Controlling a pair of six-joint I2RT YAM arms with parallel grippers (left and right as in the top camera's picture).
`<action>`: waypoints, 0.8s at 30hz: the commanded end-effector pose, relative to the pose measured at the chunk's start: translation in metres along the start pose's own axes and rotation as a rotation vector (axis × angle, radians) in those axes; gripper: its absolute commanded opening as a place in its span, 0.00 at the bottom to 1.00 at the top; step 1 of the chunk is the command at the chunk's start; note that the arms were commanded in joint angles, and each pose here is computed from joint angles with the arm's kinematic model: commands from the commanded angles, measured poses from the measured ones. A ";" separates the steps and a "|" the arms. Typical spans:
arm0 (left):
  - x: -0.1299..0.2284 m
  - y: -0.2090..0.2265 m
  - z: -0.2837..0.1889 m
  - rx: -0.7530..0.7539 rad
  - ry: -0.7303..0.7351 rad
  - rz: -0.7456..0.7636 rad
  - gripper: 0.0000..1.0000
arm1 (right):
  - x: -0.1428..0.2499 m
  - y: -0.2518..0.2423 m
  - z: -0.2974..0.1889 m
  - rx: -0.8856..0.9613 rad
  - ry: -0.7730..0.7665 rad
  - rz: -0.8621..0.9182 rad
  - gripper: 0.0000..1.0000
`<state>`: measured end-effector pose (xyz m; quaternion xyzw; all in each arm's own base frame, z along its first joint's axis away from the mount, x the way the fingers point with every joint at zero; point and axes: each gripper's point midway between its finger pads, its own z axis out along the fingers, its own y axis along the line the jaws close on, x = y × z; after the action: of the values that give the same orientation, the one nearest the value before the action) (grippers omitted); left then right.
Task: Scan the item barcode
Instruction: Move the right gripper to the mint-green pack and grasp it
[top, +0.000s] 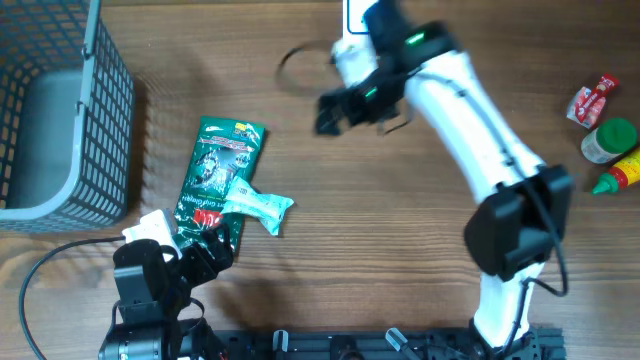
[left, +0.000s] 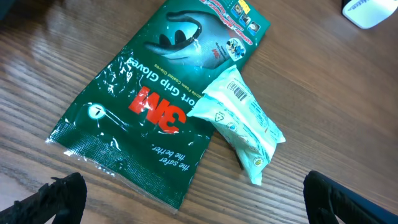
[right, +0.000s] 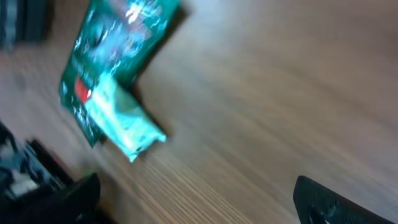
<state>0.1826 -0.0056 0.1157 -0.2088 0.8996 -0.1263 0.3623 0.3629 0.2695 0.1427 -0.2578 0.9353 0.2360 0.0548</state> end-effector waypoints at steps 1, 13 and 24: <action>0.000 0.003 0.001 -0.012 -0.007 0.008 1.00 | 0.043 0.017 0.062 0.021 0.142 0.022 1.00; 0.000 0.003 0.001 -0.012 -0.007 0.008 1.00 | 0.093 0.085 0.138 0.154 0.163 0.311 1.00; 0.000 0.003 0.001 -0.012 -0.007 0.008 1.00 | 0.063 0.117 0.154 -0.062 0.080 0.754 1.00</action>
<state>0.1826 -0.0056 0.1157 -0.2088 0.8996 -0.1263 0.3623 0.2555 0.4120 0.0616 0.0057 0.9589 0.2811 -0.0382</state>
